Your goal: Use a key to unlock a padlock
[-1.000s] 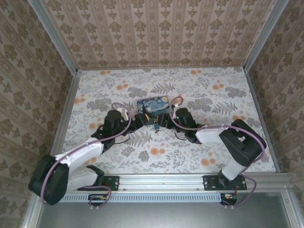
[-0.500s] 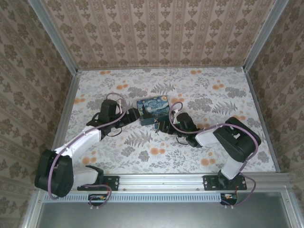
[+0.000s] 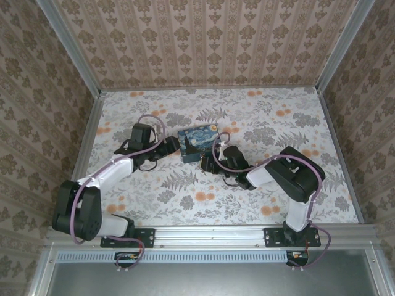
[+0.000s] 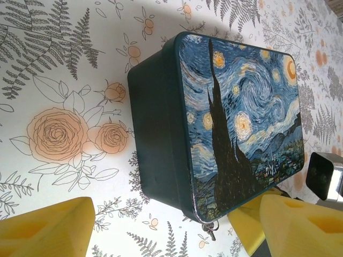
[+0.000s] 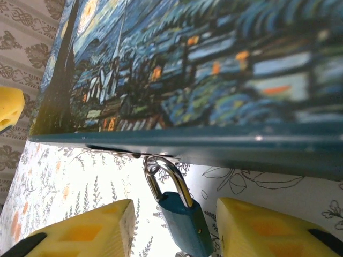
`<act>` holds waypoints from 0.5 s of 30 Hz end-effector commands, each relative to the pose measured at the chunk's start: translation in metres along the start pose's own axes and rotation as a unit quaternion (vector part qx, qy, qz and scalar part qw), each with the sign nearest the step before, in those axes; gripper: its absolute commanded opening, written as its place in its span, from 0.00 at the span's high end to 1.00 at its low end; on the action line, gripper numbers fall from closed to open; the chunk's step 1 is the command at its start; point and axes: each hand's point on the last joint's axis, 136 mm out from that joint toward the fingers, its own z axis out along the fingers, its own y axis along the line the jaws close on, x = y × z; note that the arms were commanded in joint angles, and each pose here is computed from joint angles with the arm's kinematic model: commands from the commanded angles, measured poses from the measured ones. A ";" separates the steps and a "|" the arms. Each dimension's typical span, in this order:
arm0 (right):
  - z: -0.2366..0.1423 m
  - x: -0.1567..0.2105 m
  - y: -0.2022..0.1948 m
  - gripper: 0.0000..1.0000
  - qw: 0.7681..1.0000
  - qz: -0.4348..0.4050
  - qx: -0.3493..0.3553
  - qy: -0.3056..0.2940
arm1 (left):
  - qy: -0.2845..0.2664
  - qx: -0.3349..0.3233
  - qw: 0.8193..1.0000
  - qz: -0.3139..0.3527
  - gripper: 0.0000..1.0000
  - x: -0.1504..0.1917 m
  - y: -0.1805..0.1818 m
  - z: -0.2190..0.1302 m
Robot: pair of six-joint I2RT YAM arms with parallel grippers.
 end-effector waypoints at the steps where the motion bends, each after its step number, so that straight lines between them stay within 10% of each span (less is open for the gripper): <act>1: 0.006 0.014 0.002 0.56 1.000 -0.011 -0.004 0.024 | -0.009 0.014 1.000 0.012 0.19 -0.012 -0.010 -0.003; 15: -0.001 0.018 -0.012 1.00 1.000 -0.006 0.027 0.015 | -0.007 0.005 1.000 0.020 0.19 -0.015 -0.009 0.000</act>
